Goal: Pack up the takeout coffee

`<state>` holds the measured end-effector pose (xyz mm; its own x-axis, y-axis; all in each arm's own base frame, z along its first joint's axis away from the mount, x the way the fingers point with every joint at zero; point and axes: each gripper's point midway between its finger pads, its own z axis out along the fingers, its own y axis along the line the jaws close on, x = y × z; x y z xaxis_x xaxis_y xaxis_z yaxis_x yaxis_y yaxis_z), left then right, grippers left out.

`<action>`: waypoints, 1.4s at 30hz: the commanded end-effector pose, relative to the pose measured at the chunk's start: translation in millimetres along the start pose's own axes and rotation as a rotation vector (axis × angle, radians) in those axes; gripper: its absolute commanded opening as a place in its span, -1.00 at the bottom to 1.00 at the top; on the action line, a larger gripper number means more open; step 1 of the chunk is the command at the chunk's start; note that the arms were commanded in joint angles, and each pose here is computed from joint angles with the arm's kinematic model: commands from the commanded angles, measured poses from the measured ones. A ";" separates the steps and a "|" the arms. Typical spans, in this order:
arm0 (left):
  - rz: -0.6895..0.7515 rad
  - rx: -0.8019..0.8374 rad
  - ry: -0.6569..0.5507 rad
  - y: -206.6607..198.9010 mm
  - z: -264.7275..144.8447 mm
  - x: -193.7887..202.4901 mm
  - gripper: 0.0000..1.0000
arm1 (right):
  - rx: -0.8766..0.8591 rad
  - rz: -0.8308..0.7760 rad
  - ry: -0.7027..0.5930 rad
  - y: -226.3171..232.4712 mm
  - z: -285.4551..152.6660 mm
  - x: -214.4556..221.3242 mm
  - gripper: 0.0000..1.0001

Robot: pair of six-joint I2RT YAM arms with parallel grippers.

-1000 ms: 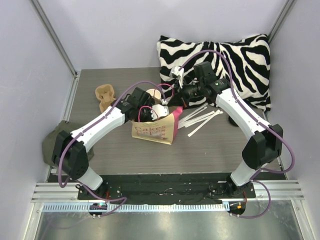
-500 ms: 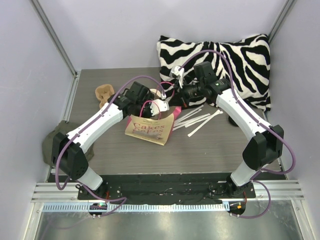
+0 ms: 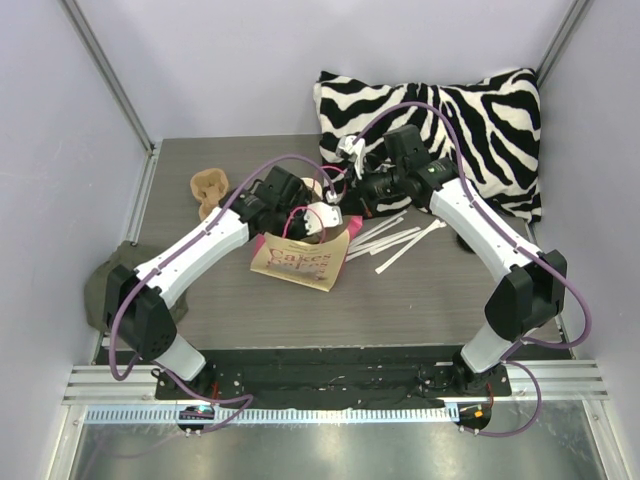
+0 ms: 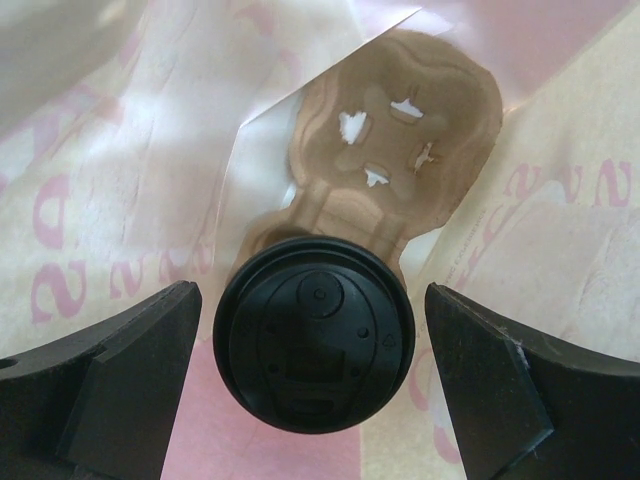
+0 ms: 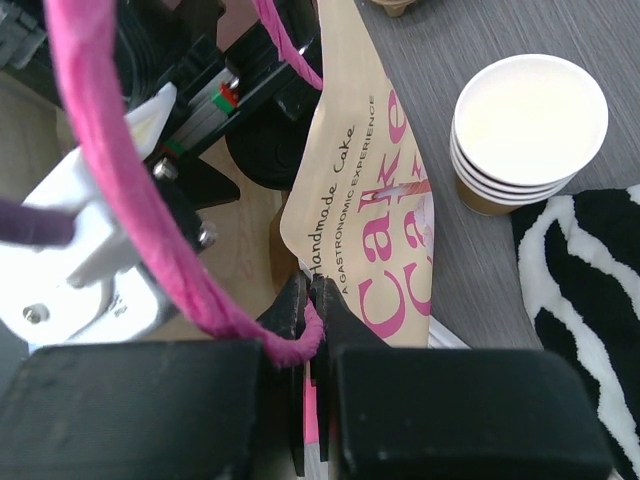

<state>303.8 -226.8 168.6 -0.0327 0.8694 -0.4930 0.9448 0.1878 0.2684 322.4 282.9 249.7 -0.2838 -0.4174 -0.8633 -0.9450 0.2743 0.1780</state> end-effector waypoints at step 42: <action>0.336 0.049 -0.358 -40.9 -44.5 -50.4 0.99 | 0.053 -0.114 0.040 7.7 -11.1 -3.9 -0.98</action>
<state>263.8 -249.0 198.0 0.3070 0.7336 -0.6063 0.9185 -0.0616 0.3905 313.5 287.8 257.8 -0.2084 -0.4450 -0.8709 -0.9652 0.2373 0.1097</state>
